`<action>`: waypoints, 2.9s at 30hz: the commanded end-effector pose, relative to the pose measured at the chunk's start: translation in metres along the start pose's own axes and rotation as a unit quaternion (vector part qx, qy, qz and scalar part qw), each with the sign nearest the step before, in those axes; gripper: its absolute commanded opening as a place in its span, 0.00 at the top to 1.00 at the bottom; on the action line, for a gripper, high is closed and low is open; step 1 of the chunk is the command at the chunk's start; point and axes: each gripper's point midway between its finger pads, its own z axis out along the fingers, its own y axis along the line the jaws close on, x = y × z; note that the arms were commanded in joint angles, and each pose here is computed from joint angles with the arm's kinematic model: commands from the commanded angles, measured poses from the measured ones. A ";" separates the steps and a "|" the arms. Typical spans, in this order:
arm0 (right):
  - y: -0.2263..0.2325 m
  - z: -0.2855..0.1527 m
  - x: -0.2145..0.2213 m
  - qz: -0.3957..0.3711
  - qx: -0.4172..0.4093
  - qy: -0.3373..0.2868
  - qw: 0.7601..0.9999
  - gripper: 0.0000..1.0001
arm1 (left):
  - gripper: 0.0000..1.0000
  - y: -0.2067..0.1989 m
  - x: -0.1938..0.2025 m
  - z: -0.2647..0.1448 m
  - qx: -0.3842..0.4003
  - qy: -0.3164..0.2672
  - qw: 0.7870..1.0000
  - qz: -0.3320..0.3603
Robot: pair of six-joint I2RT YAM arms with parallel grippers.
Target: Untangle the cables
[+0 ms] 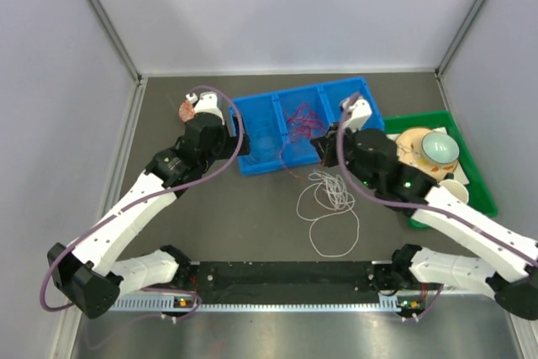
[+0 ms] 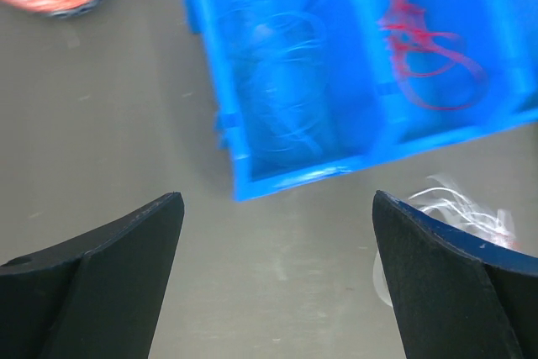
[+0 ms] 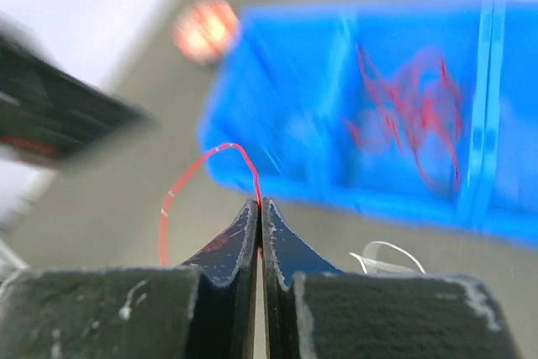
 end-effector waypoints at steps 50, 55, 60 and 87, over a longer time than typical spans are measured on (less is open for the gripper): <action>-0.013 -0.128 -0.160 0.011 0.044 -0.186 0.981 1.00 | 0.23 -0.172 0.210 0.057 0.351 0.197 0.911 0.090; -0.011 -0.158 -0.195 0.008 0.035 -0.228 0.973 1.00 | 0.66 -0.171 0.221 0.069 0.339 0.206 0.914 0.086; -0.011 -0.196 -0.241 -0.009 0.035 -0.282 0.959 1.00 | 1.00 -0.156 0.228 0.068 0.319 0.216 0.917 0.100; 0.007 -0.137 -0.286 -0.096 0.085 -0.298 0.946 1.00 | 1.00 -0.035 0.184 0.023 0.182 0.174 0.966 0.061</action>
